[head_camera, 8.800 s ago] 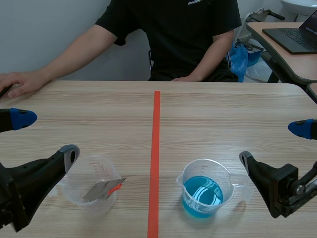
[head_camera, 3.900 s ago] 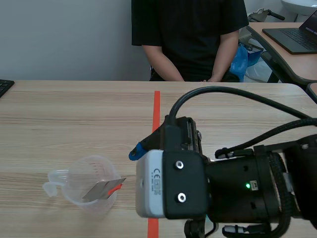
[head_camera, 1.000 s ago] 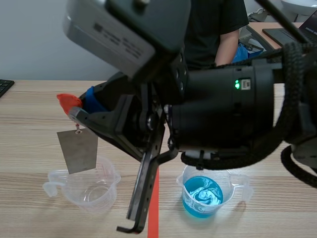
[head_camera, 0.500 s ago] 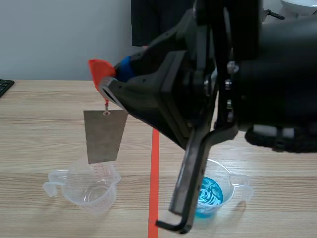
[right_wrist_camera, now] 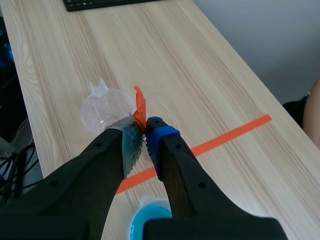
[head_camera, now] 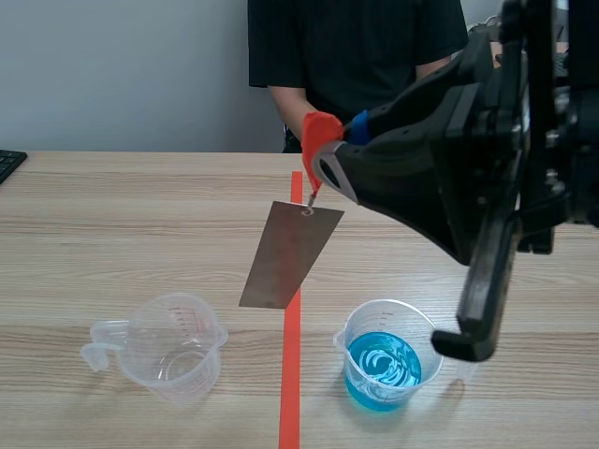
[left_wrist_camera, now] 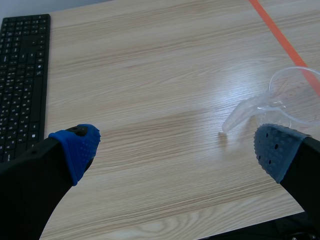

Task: Do the redox reaction experiment.
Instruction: 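Move the plate over the blue solution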

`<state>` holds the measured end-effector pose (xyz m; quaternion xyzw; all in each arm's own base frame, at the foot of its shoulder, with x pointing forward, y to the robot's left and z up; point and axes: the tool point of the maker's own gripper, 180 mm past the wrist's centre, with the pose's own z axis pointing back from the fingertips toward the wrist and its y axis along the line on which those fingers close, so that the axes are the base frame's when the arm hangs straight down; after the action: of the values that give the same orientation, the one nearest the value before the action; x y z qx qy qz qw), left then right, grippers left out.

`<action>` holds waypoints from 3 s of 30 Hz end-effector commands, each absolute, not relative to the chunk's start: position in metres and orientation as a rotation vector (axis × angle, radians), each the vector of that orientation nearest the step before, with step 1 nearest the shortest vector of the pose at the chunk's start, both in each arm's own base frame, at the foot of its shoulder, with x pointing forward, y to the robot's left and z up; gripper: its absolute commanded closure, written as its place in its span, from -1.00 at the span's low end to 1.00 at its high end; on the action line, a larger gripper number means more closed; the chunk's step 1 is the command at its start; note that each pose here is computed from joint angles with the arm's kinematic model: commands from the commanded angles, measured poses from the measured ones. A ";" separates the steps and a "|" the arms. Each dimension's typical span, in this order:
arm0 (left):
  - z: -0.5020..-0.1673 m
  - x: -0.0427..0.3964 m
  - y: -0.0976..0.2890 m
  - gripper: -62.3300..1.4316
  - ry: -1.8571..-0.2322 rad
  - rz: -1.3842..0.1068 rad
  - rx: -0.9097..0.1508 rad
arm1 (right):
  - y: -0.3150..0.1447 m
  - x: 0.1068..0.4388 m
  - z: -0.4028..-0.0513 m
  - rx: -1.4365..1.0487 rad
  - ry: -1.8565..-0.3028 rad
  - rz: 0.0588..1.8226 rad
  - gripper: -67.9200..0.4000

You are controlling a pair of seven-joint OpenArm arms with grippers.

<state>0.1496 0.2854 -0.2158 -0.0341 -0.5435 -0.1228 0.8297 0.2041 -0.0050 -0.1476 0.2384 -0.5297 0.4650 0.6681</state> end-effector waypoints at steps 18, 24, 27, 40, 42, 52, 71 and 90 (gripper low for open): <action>-0.200 0.163 0.283 -1.00 -1.224 -0.280 -0.070 | -0.047 0.213 -0.123 0.531 -1.218 0.929 0.94; -0.200 0.163 0.283 -1.00 -1.224 -0.280 -0.070 | -0.061 0.212 -0.119 0.518 -1.209 0.905 0.94; -0.200 0.163 0.283 -1.00 -1.224 -0.280 -0.070 | -0.064 0.209 -0.117 0.529 -1.205 0.909 0.94; -0.199 0.164 0.282 -1.00 -1.224 -0.286 -0.072 | -0.094 0.205 -0.121 0.452 -1.150 0.857 0.94; -0.199 0.165 0.282 -1.00 -1.225 -0.291 -0.073 | -0.098 0.206 -0.121 0.433 -1.149 0.853 0.94; -0.196 0.171 0.282 -1.00 -1.244 -0.296 -0.068 | -0.103 0.201 -0.128 0.405 -1.091 0.892 0.94; -0.186 0.185 0.273 -1.00 -1.239 -0.409 -0.080 | -0.103 0.201 -0.127 0.403 -1.094 0.900 0.94; -0.170 0.224 0.164 -1.00 -1.387 -0.582 -0.432 | -0.102 0.202 -0.126 0.405 -1.098 0.899 0.94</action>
<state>0.2233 0.1648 -0.1759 -0.1896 -0.6144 -0.2675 0.7177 0.2014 -0.1043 -0.1310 0.1856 -0.4918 0.4024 0.7495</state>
